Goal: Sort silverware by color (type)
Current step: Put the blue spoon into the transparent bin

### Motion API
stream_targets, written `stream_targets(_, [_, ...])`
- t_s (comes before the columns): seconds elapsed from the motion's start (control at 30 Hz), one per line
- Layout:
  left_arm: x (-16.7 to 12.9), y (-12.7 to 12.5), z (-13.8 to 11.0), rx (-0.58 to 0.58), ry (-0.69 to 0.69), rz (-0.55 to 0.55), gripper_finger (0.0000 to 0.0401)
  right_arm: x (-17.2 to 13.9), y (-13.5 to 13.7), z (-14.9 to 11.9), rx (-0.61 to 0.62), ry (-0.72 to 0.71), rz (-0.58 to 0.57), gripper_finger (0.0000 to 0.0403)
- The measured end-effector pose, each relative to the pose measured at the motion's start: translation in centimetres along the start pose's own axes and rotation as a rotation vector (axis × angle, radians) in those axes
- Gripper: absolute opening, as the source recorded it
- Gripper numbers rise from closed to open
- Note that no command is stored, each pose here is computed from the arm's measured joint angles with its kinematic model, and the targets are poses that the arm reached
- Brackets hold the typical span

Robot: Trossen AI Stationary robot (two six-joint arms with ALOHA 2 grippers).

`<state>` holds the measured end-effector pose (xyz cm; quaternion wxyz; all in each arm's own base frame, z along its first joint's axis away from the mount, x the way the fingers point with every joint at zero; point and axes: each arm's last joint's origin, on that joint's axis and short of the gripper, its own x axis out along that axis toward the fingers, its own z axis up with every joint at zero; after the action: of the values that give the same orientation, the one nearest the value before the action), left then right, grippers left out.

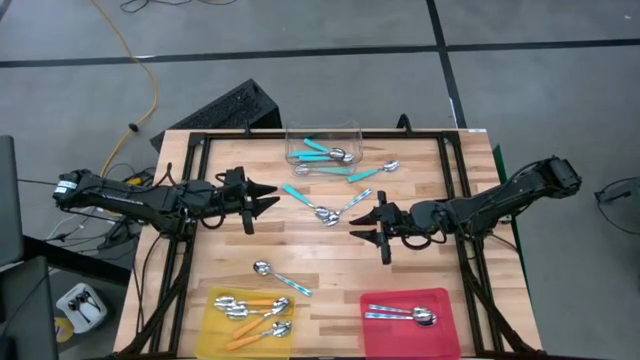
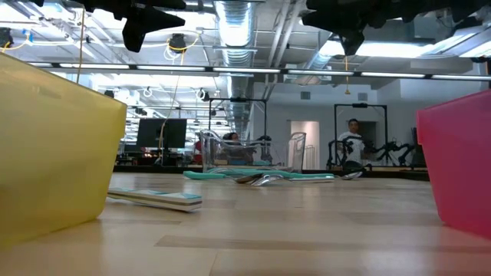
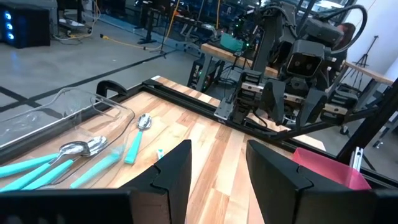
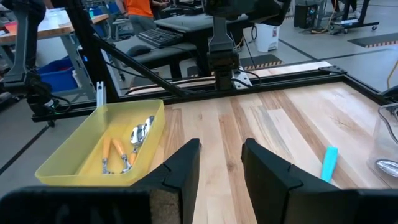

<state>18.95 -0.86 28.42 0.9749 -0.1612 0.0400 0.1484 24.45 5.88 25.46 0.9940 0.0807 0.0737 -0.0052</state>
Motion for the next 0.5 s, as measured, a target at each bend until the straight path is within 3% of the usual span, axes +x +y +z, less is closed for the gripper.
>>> stream_targets(0.5, [0.0,0.0,0.0,0.0,0.002,0.001,0.0136,1.7,-0.5,-1.9,-0.009,0.078,-0.04,0.0143])
